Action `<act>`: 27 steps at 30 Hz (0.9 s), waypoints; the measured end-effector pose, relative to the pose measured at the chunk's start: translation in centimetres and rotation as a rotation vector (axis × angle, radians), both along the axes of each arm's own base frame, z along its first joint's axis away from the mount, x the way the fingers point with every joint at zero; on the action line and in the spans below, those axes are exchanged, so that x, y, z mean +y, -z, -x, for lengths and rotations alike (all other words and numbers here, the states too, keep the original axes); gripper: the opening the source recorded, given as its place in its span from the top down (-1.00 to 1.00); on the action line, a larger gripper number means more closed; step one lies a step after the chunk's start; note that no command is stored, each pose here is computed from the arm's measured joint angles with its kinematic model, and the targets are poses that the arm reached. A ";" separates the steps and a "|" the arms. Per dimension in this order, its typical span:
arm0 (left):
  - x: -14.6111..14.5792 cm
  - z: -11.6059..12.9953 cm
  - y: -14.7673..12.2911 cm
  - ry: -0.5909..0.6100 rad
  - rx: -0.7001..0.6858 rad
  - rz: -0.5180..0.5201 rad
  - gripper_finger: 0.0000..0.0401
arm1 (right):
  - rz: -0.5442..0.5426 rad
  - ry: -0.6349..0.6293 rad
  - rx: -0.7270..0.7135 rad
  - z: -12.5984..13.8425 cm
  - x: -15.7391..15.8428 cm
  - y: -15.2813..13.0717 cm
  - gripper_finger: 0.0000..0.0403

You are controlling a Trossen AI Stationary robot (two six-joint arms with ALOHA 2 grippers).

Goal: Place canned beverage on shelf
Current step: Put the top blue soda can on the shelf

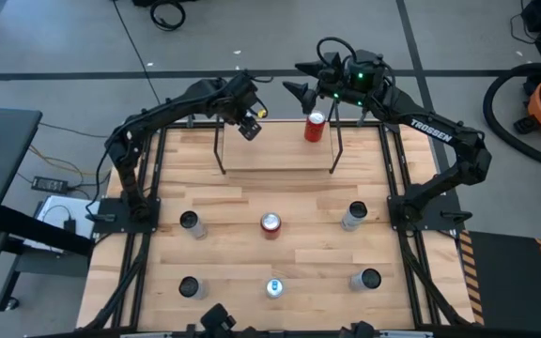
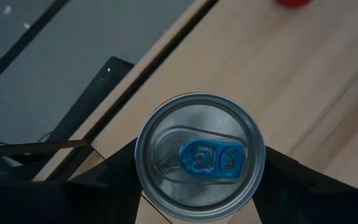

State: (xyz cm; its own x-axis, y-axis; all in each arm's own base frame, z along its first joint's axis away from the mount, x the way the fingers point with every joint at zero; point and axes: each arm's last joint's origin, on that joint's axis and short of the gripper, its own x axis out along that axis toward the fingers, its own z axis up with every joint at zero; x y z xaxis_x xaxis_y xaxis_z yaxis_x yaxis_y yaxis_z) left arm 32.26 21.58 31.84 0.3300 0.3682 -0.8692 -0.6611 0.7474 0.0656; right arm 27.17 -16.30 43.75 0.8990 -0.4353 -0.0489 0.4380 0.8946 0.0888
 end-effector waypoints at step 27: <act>2.2 -0.6 3.3 0.023 0.047 0.078 -0.20 | -0.078 -0.016 0.236 -1.1 -0.5 3.4 -0.79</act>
State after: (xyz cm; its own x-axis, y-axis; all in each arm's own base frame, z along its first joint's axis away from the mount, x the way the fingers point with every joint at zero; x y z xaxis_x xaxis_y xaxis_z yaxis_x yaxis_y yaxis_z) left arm 32.88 23.73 28.59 0.2959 0.2914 -0.9097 -0.6409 0.7667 0.0371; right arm 28.24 -16.82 40.33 0.8654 -0.4079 -0.2909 0.4408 0.8959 0.0550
